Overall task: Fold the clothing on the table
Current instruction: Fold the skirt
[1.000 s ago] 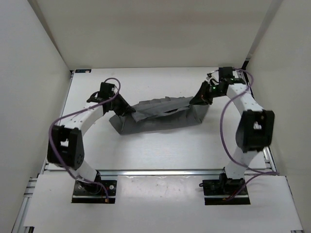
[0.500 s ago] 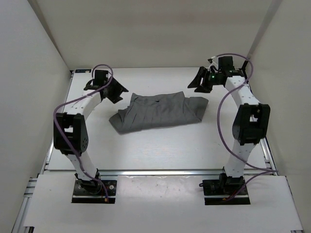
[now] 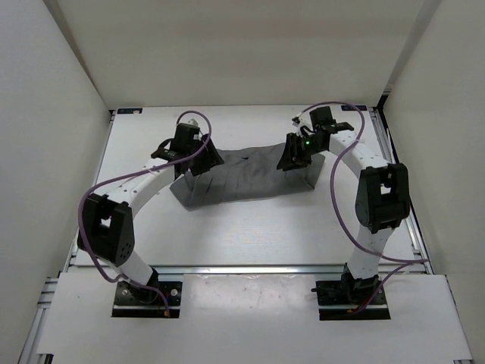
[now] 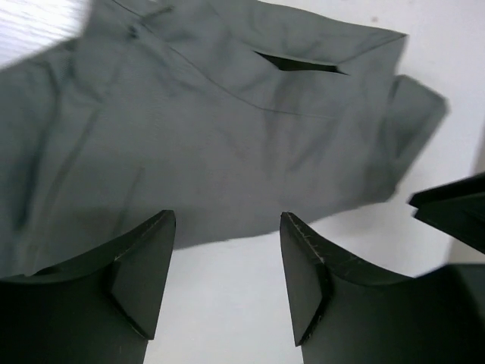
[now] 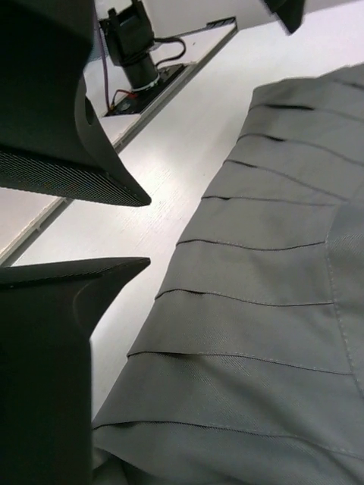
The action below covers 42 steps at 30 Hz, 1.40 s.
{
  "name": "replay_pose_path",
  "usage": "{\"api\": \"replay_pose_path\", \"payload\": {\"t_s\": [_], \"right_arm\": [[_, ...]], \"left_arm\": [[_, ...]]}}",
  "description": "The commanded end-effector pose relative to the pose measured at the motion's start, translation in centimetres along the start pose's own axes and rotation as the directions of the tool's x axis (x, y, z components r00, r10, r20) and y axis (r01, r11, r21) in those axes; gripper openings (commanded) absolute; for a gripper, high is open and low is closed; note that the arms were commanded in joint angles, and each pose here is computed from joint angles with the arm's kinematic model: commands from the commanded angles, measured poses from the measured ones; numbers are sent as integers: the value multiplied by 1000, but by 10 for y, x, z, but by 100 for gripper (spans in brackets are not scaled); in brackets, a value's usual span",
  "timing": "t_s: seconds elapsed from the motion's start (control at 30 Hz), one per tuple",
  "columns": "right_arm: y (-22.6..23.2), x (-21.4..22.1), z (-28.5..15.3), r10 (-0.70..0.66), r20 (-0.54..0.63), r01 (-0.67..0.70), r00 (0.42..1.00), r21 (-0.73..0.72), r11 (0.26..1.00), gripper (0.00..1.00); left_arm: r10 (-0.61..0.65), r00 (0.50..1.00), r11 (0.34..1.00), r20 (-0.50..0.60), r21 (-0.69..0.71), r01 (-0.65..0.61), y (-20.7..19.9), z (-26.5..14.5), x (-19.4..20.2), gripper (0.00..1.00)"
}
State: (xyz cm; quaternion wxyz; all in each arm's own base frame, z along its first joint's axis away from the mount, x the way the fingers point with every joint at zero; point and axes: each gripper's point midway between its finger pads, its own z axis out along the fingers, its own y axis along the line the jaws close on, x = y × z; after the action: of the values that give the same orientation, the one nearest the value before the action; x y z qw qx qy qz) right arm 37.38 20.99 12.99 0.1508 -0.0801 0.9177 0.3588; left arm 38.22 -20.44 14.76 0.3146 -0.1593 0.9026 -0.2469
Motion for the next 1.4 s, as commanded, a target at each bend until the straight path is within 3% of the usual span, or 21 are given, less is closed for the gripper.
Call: {"api": "replay_pose_path", "payload": {"t_s": [0.0, 0.13, 0.27, 0.6, 1.03, 1.1, 1.13, 1.17, 1.2, 1.27, 1.37], "right_arm": [[1, -1, 4, -46, -18, 46, 999, 19, 999, 40], [-19, 0, 18, -11, -27, 13, 1000, 83, 996, 36], [-41, -9, 22, 58, -19, -55, 998, 121, 991, 29], [-67, -18, 22, 123, -32, -117, 992, 154, 981, 31], [-82, -25, -4, 173, 48, -179, 984, 191, 965, 33], [-91, -25, -3, 195, 45, -200, 980, 204, 958, 33], [-87, -25, -2, 195, 44, -200, 980, 203, 959, 33], [-89, -25, -3, 192, 44, -197, 980, 205, 959, 33], [-88, -27, -3, 187, 49, -193, 981, 206, 959, 33], [-85, -29, -4, 182, 56, -190, 982, 207, 960, 33], [-84, -30, -5, 182, 63, -192, 981, 211, 959, 32]], "left_arm": [[146, 987, 986, 65, -92, -140, 27, 0, -31, 68], [191, 980, 977, -48, -84, -195, 49, 15, -36, 66], [204, 979, 976, -15, -76, -204, 59, 13, -38, 67], [259, 964, 963, -57, -60, -263, 77, 24, -15, 68], [282, 945, 953, -163, -62, -295, 97, 23, 24, 65], [260, 948, 962, -182, -35, -271, 95, 24, 31, 60], [248, 950, 965, -191, -37, -259, 99, 24, 35, 51], [244, 948, 966, -206, -36, -257, 102, 22, 40, 32], [243, 947, 965, -212, -44, -258, 106, 23, 43, 26], [242, 941, 966, -237, -38, -258, 112, 23, 54, 0], [218, 953, 974, -211, -7, -225, 106, 17, 49, 0]]}}
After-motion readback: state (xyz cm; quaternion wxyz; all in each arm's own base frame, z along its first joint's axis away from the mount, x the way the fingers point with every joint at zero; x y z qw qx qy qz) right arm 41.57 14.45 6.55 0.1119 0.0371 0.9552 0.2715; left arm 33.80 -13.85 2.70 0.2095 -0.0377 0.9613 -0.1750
